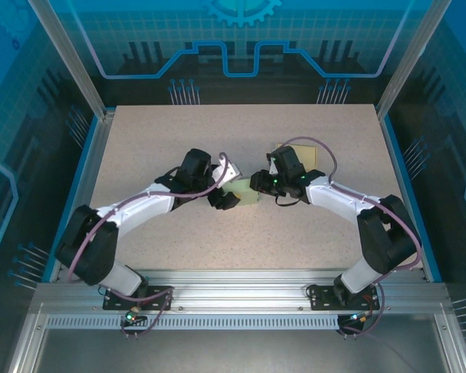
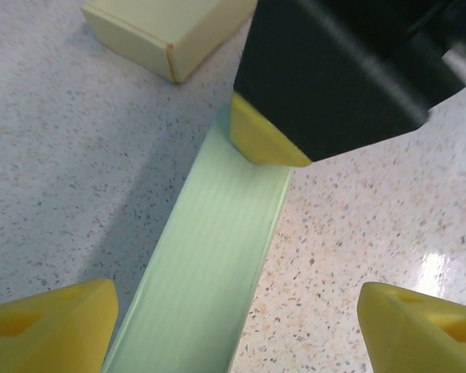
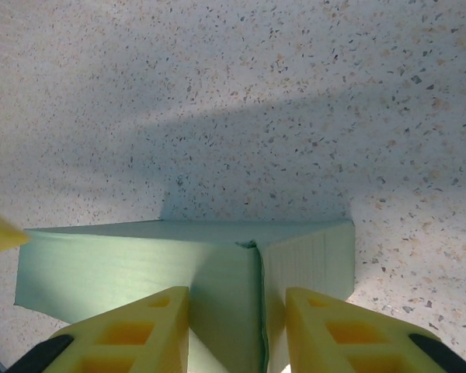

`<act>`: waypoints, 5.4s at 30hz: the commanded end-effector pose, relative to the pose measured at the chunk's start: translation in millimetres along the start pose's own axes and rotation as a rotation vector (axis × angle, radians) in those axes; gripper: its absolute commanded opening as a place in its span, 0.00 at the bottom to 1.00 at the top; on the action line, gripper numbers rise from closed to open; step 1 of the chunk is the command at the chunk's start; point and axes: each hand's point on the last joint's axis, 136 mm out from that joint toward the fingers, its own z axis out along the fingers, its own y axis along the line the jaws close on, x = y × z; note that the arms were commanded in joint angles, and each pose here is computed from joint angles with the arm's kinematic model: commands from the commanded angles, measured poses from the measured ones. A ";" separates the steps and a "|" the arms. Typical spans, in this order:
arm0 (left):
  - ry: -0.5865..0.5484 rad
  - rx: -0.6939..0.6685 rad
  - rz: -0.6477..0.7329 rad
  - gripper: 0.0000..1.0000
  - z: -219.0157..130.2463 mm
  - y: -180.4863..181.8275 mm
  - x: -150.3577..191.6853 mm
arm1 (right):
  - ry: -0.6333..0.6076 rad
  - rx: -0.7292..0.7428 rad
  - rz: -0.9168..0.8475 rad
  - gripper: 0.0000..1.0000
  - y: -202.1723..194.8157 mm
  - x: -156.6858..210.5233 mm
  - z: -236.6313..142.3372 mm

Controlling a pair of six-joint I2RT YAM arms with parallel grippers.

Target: Fold the paper box

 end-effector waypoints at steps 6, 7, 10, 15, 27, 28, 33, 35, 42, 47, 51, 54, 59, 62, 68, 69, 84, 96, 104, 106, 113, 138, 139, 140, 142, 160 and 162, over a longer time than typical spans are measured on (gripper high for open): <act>0.172 0.011 0.108 0.77 19.3 9.0 23.9 | 0.117 0.122 0.010 0.36 -29.2 32.6 8.9; 0.194 0.007 0.113 0.75 21.3 10.8 28.1 | 0.118 0.121 0.009 0.36 -29.2 33.0 8.8; 0.224 -0.005 0.137 0.60 25.6 14.5 35.3 | 0.116 0.119 0.006 0.36 -28.1 31.9 8.8; 0.229 -0.017 0.156 0.41 26.5 18.5 33.9 | 0.115 0.111 0.002 0.36 -24.8 29.8 8.0; 0.170 -0.333 0.329 0.33 4.9 65.7 11.0 | -0.016 0.105 0.011 0.55 -23.7 3.1 -55.4; 0.163 -0.372 0.362 0.33 3.4 70.8 8.6 | -0.039 0.131 0.009 0.62 -28.9 0.6 -66.3; 0.115 -0.514 0.519 0.33 6.6 92.4 -2.1 | -0.163 0.233 0.014 0.98 -50.1 -7.5 -121.7; 0.084 -0.560 0.574 0.34 12.7 100.3 -8.1 | -0.208 0.259 0.020 1.00 -56.5 -7.9 -141.7; 0.005 -0.632 0.697 0.33 47.5 120.4 -23.7 | -0.326 0.297 0.025 1.00 -68.3 -3.8 -185.3; 0.033 -0.607 0.747 0.33 72.9 124.3 -14.5 | -0.345 0.326 0.038 1.00 -76.1 1.3 -193.2; 0.040 -0.618 0.767 0.47 82.6 124.6 -1.7 | -0.349 0.374 0.044 1.00 -85.1 4.2 -197.9; 0.043 -0.633 0.768 0.68 81.5 121.5 5.0 | -0.348 0.395 0.044 1.00 -88.8 5.0 -199.1; 0.049 -0.591 0.723 0.91 74.0 106.2 11.6 | -0.348 0.406 0.042 1.00 -89.7 2.5 -197.7; 0.044 -0.577 0.715 0.99 66.1 92.7 9.3 | -0.347 0.402 0.041 1.00 -88.4 0.2 -195.5; -0.008 -0.682 0.667 0.99 29.0 64.8 -15.0 | -0.353 0.436 0.028 1.00 -92.7 -1.3 -198.3; -0.040 -0.726 0.619 0.99 15.1 64.4 -24.3 | -0.360 0.446 0.023 1.00 -94.1 -2.1 -200.5; -0.205 -1.109 -0.399 0.99 -188.7 106.6 42.3 | -0.593 0.493 -0.063 1.00 -110.8 -19.8 -229.0; -0.262 -1.194 -0.574 0.99 -207.7 96.0 114.1 | -0.601 0.534 -0.378 1.00 -126.5 -35.0 -183.3; -0.247 -1.205 -0.637 0.99 -185.2 103.7 156.0 | -0.643 0.535 -0.454 1.00 -136.6 -39.9 -163.5; -0.252 -1.191 -0.629 0.99 -177.7 107.4 158.9 | -0.649 0.533 -0.452 1.00 -139.6 -41.8 -161.6; -0.265 -1.121 -0.543 0.99 -152.8 123.9 140.5 | -0.652 0.513 -0.418 1.00 -147.0 -42.1 -157.0; -0.365 -1.035 -0.523 0.99 -130.5 169.7 141.8 | -0.707 0.519 -0.413 1.00 -160.5 -31.1 -170.7; -0.370 -1.005 -0.536 0.99 -128.8 170.9 142.8 | -0.709 0.518 -0.414 1.00 -160.9 -31.0 -170.4; -0.374 -0.963 -0.551 0.99 -125.0 171.9 145.1 | -0.712 0.520 -0.415 1.00 -161.7 -31.3 -170.7; -0.371 -0.915 -0.560 0.99 -114.8 176.6 149.5 | -0.716 0.520 -0.416 1.00 -162.8 -31.0 -170.3; -0.385 -0.763 -0.629 0.99 -110.2 178.7 150.9 | -0.793 0.473 -0.451 1.00 -167.0 -40.1 -167.8; -0.386 -0.765 -0.629 0.99 -110.6 179.0 150.9 | -0.805 0.462 -0.465 1.00 -166.7 -43.9 -165.9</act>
